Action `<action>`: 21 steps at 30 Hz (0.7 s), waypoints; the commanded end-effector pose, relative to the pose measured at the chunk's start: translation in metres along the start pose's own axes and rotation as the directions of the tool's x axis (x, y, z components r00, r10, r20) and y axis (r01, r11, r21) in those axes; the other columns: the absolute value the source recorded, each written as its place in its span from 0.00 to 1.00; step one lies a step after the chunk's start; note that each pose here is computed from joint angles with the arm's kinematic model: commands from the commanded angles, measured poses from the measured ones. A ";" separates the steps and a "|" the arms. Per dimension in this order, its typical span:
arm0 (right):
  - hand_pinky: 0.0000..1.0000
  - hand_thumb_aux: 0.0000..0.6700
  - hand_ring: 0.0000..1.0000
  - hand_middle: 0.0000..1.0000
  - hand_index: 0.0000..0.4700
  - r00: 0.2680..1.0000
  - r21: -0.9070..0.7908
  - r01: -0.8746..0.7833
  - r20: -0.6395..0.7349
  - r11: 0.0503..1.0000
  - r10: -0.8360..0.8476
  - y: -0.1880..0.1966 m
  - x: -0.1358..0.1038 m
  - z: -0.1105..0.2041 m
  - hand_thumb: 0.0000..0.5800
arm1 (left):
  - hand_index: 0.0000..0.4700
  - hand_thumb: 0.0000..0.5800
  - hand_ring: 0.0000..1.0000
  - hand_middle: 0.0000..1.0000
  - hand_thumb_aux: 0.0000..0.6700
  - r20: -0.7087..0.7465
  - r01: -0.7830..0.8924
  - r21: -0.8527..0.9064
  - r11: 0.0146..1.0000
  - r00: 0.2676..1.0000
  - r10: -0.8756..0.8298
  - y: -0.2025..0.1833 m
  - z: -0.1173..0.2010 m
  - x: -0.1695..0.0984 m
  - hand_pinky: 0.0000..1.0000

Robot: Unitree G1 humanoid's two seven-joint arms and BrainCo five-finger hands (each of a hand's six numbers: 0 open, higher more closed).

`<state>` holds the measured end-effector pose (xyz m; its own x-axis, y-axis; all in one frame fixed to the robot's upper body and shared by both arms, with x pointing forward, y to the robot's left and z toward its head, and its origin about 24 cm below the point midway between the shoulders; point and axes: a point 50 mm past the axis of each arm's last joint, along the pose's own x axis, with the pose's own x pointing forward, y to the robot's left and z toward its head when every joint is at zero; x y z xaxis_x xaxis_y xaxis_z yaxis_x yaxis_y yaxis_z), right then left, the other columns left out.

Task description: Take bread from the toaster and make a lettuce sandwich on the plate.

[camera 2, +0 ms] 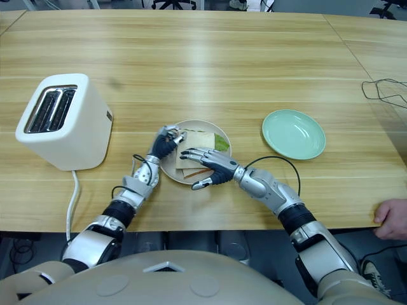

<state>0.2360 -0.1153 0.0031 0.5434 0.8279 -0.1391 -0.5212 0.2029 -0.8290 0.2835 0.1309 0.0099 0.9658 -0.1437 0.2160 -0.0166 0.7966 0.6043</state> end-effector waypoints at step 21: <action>1.00 1.00 1.00 1.00 0.98 0.844 0.282 0.485 0.097 0.828 -0.528 -0.058 -0.041 0.004 1.00 | 0.98 1.00 1.00 1.00 1.00 0.351 0.159 -0.043 0.986 0.927 -0.134 0.061 0.019 -0.050 1.00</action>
<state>0.2497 -0.1508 0.0572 0.6786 0.6401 0.3603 -0.3229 0.7005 -0.6364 0.2381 0.1749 0.0496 0.8375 -0.3577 0.4131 0.0501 0.8030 0.5939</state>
